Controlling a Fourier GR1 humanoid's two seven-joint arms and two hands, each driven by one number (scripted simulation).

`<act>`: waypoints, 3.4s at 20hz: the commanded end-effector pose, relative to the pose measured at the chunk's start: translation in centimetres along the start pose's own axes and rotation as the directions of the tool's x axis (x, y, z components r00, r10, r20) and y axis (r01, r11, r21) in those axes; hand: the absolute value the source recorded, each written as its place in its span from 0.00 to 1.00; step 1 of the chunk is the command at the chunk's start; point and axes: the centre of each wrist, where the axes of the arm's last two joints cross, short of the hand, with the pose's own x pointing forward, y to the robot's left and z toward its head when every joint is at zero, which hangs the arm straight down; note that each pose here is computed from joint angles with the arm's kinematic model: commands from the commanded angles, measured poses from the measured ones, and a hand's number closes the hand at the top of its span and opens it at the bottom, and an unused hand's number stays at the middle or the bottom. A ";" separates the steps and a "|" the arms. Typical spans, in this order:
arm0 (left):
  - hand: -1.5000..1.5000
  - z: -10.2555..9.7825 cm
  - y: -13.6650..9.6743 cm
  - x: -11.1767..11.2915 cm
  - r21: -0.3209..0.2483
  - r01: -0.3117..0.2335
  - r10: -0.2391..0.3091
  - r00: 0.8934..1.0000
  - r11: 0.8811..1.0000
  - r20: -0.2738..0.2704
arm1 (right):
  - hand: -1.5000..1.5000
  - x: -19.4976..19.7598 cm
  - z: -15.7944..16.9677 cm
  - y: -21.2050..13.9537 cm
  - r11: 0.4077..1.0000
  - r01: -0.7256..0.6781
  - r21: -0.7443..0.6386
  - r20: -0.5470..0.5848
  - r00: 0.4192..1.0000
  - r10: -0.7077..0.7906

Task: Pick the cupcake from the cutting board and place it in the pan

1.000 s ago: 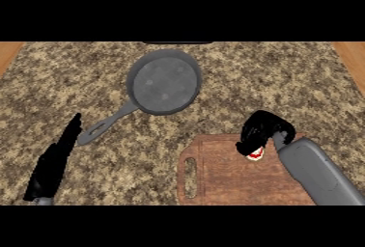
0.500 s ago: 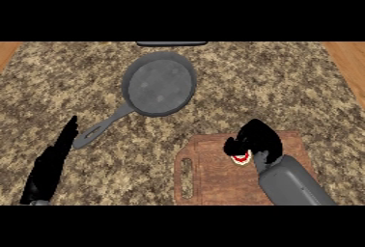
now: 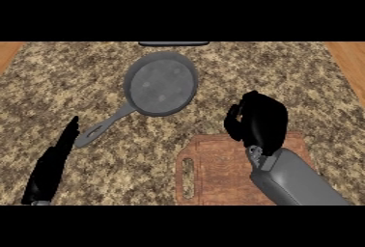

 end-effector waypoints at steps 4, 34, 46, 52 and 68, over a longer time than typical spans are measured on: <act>0.50 -0.8 -1.3 1.9 -0.022 -0.025 0.026 1.000 0.999 0.013 | 1.00 7.0 1.5 -4.9 0.966 0.034 -0.256 -0.076 0.996 -0.055; 0.50 -2.5 -2.8 3.3 -0.119 0.005 0.009 0.993 0.993 0.118 | 0.00 9.0 -12.7 1.6 0.839 0.527 0.136 -0.334 0.822 -0.462; 0.50 -3.6 -2.2 4.0 -0.117 0.033 -0.019 0.993 0.993 0.119 | 0.00 8.8 -13.2 1.5 0.633 0.743 -0.217 -0.142 0.618 -0.773; 0.50 -2.5 -1.8 2.6 -0.096 0.007 0.002 0.996 0.995 0.092 | 0.00 7.7 -13.9 1.9 0.490 0.749 -0.445 -0.152 0.476 -0.866; 0.50 -1.0 0.8 0.2 0.019 -0.014 0.014 1.000 1.000 0.000 | 0.00 -1.8 -8.6 7.7 0.470 0.746 -0.472 -0.068 0.501 -0.863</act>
